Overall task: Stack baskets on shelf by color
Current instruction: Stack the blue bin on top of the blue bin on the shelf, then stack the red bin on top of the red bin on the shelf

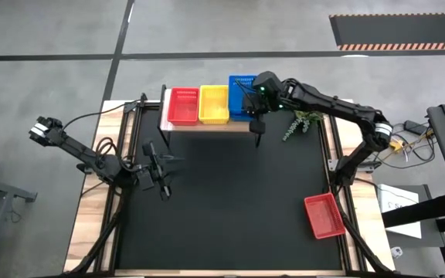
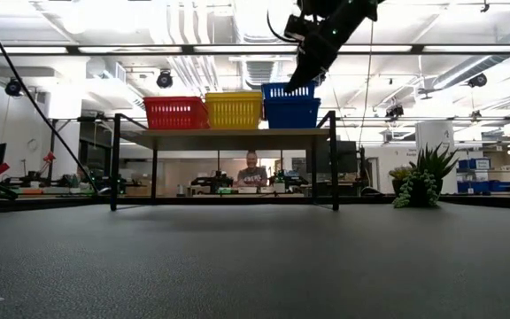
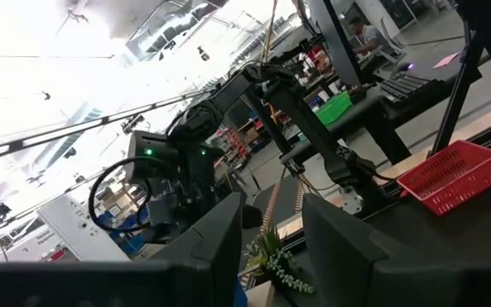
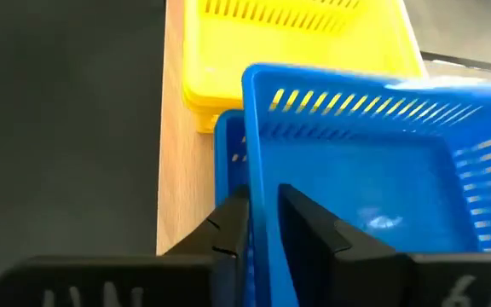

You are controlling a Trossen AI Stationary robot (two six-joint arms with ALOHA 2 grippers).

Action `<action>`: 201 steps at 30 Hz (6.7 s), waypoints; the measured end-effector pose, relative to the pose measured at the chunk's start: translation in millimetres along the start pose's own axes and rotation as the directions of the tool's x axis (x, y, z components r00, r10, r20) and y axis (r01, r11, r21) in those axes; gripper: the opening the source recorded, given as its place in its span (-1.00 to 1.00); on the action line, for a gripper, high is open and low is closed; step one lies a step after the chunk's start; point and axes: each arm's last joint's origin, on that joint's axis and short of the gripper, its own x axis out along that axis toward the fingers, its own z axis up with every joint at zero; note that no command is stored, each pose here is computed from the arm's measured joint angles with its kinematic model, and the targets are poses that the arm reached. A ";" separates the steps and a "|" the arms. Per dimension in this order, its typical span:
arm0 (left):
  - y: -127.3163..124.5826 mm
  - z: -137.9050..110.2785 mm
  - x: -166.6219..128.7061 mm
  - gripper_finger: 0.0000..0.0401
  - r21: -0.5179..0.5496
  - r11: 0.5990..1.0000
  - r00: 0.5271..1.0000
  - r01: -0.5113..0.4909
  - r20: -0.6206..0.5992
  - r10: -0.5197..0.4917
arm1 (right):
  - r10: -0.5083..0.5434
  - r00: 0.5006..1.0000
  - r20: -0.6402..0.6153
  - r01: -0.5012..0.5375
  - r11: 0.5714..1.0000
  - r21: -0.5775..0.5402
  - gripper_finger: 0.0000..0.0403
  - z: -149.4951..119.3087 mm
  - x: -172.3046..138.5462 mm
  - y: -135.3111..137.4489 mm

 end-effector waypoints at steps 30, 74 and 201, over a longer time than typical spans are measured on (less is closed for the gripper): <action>-0.7 -9.4 -5.5 -0.46 -0.185 0.983 0.993 -0.014 -0.118 -0.008 | 0.218 0.950 0.225 -0.234 0.971 0.049 -0.23 7.5 -59.0 50.5; -6.2 -19.3 -22.7 -0.46 -0.347 0.929 0.984 0.130 -0.068 -0.163 | 0.328 0.727 -0.603 0.068 0.839 0.539 -0.96 -88.8 -99.2 243.7; -13.0 -14.0 -12.6 -0.46 -0.422 0.901 0.991 0.106 -0.030 -0.131 | 0.245 0.969 -0.014 -0.244 0.952 -0.183 -0.23 -15.1 27.9 256.5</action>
